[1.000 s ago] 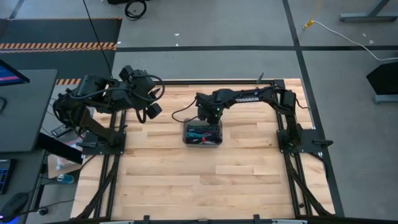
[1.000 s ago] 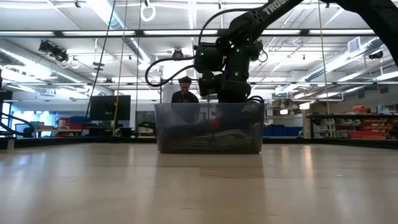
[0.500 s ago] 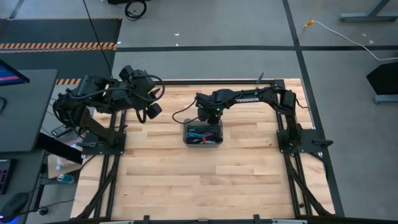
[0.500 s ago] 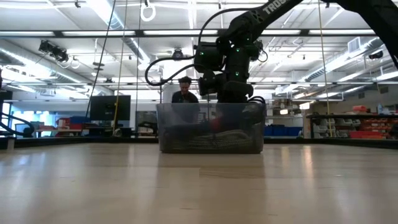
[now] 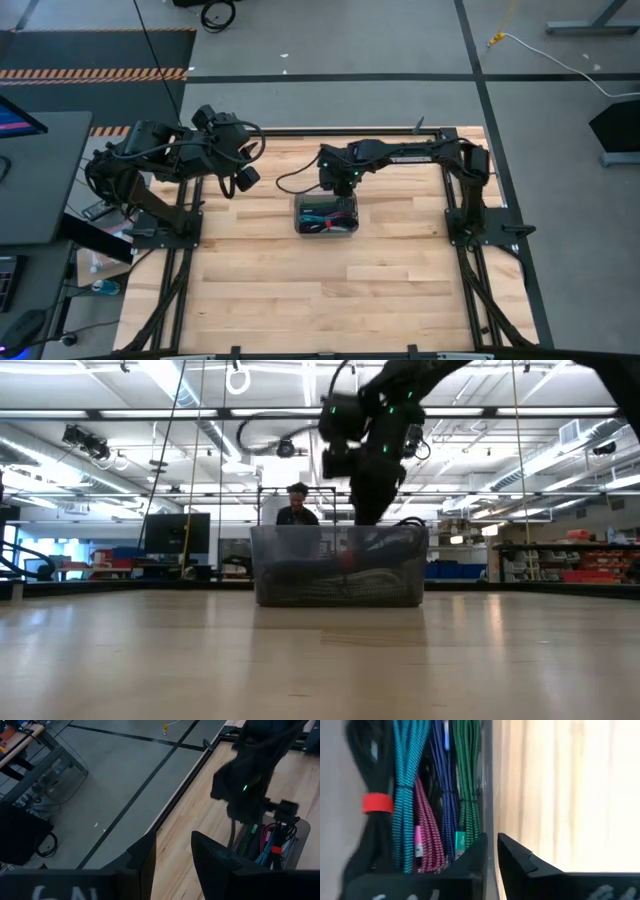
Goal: Pick and place USB-C Cables
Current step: Adjust the black bin
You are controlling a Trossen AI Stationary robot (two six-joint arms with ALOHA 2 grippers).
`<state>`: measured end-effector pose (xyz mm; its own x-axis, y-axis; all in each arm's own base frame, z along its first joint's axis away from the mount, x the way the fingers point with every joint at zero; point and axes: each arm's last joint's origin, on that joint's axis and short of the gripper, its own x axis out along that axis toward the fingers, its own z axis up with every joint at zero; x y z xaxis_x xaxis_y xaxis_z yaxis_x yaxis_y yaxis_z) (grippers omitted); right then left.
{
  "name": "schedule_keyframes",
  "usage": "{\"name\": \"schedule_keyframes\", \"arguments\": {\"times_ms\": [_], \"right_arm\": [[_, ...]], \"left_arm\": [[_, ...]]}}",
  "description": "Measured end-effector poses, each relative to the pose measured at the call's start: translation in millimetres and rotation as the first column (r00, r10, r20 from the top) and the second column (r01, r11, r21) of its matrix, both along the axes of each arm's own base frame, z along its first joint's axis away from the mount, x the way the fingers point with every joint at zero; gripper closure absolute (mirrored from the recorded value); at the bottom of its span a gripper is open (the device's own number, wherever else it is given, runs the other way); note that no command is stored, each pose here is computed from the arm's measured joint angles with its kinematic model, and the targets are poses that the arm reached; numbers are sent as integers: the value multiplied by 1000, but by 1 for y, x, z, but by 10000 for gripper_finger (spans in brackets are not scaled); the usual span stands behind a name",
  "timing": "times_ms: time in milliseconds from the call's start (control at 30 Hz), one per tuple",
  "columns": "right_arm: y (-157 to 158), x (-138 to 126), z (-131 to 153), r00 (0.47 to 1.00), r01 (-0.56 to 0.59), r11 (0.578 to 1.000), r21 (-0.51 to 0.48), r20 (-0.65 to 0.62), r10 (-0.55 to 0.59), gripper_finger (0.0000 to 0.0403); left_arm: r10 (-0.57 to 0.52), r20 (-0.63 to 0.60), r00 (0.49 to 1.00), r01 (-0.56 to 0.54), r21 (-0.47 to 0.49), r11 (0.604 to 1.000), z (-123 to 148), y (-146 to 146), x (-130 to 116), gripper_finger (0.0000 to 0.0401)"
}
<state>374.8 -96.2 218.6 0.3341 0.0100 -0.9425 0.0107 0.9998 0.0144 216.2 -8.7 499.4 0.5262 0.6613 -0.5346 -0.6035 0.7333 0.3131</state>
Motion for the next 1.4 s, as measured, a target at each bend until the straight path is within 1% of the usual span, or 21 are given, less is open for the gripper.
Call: {"name": "schedule_keyframes", "arguments": {"times_ms": [167,300,467,600,700,833,933,1067,1167,1300,1400], "right_arm": [[15,-13,44,992,28,1000,-4,121,-27,355],[27,-28,81,971,48,999,-20,237,-42,356],[40,-53,126,914,102,995,17,392,-101,356],[50,-76,158,843,167,983,72,507,-180,356],[59,-93,176,801,200,977,80,561,-210,356],[71,-110,194,755,193,978,78,624,-198,356],[79,-120,203,728,190,980,66,660,-185,356],[85,-131,211,700,218,975,38,690,-184,356],[88,-137,215,687,223,974,33,704,-181,356],[92,-143,219,674,212,976,54,715,-186,356],[94,-146,219,678,207,977,55,712,-184,356]], "left_arm": [[0,0,1000,0,0,1000,0,0,0,271],[0,0,1000,0,0,1000,0,0,0,271],[1,4,1000,-1,-1,1000,0,0,0,271],[18,13,1000,-17,-17,1000,-2,-1,5,271],[18,12,1000,-18,-21,1000,-4,-3,8,271],[10,-17,1000,-11,-14,1000,-8,-4,16,271],[-11,-39,999,11,-2,1000,-9,-5,17,271],[-13,-43,999,13,-3,1000,-10,-6,19,271],[-10,-39,999,9,-7,1000,-10,-6,19,271],[-4,-32,999,4,-12,1000,-10,-6,19,271],[-3,-30,1000,3,-13,1000,-10,-6,19,271]]}}
